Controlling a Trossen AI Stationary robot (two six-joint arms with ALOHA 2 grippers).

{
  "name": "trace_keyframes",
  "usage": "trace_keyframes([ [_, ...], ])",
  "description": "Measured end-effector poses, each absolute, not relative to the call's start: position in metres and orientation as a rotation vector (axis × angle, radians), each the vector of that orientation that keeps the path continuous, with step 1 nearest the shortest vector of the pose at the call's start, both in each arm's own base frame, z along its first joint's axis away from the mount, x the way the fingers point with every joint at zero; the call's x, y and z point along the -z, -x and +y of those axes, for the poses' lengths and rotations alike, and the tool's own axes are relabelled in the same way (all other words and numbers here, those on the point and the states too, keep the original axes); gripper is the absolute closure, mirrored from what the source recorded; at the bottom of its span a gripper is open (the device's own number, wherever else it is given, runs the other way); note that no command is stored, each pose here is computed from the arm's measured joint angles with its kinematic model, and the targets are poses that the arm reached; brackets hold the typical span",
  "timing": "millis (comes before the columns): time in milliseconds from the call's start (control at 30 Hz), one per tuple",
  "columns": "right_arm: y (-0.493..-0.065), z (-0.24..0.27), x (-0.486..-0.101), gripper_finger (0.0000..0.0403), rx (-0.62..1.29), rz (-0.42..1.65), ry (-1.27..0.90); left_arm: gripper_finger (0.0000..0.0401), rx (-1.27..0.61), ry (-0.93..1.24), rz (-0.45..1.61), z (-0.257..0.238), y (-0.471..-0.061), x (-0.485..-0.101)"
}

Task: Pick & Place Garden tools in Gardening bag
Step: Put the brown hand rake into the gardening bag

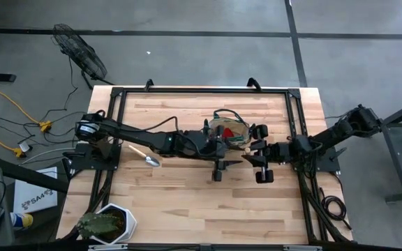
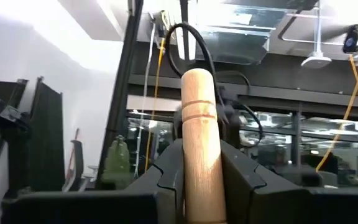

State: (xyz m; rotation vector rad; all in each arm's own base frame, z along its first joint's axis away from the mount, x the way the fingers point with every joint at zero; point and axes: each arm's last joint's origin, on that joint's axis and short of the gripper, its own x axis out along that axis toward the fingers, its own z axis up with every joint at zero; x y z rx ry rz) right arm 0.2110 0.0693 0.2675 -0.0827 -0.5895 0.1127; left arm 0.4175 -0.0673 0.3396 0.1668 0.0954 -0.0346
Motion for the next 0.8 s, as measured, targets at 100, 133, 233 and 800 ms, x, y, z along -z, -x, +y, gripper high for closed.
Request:
trace_keyframes([
  [100,-0.212,0.070,-0.266,0.0347,-0.134,-0.606,0.088,0.0224,0.034,-0.162,0.072,-0.068,-0.423,-0.335],
  [133,-0.213,0.070,-0.266,0.0347,-0.143,-0.615,0.090,0.0224,0.033,-0.160,0.068,-0.068,-0.423,-0.335],
  [233,-0.215,0.069,-0.268,0.0347,-0.153,-0.627,0.096,0.0224,0.035,-0.162,0.082,-0.069,-0.425,-0.331],
  [800,-0.230,0.070,-0.271,0.0347,-0.177,-0.628,0.116,0.0289,0.036,-0.143,0.102,-0.070,-0.433,-0.318],
])
